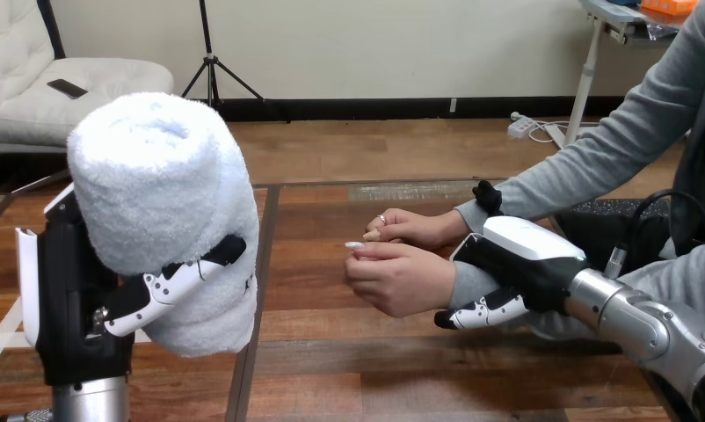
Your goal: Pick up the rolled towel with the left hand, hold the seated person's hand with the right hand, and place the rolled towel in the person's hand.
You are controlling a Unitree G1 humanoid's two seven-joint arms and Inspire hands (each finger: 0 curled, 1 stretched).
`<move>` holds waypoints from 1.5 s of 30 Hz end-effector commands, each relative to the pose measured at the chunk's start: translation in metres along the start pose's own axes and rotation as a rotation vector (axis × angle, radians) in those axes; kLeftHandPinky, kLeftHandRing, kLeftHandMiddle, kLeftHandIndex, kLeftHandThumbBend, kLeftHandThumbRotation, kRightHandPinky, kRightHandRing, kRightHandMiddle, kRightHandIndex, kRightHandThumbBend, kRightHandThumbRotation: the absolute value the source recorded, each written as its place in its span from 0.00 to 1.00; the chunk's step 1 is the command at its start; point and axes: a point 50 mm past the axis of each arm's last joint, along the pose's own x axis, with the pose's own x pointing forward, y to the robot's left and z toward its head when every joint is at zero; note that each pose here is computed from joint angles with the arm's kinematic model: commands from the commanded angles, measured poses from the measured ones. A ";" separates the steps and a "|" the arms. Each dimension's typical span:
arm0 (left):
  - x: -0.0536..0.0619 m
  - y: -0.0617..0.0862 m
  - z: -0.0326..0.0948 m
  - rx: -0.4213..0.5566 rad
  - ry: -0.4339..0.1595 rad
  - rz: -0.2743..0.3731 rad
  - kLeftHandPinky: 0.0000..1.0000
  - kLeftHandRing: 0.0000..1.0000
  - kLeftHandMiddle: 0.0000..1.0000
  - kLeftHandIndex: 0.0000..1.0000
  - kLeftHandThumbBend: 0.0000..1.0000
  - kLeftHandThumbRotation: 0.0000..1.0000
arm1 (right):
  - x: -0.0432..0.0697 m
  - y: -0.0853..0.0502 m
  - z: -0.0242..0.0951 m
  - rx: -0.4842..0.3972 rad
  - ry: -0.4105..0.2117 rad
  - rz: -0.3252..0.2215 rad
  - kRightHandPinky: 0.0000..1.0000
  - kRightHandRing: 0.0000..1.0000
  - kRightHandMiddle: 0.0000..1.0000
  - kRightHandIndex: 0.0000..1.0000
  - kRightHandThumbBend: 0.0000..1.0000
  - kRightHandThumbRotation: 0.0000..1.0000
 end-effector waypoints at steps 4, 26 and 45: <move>0.021 -0.010 0.007 -0.054 -0.097 -0.010 0.28 0.34 0.41 0.44 0.64 0.00 | 0.006 -0.037 0.015 -0.039 -0.087 -0.099 0.18 0.21 0.27 0.28 0.59 0.40; 0.026 -0.017 0.002 -0.073 -0.073 -0.019 0.28 0.33 0.39 0.44 0.63 0.00 | 0.005 -0.054 0.023 -0.051 -0.127 -0.112 0.18 0.22 0.28 0.28 0.61 0.41; 0.046 -0.032 -0.005 -0.036 -0.085 -0.067 0.27 0.31 0.38 0.42 0.63 0.00 | 0.005 -0.056 0.028 -0.033 -0.169 -0.117 0.18 0.21 0.27 0.28 0.62 0.39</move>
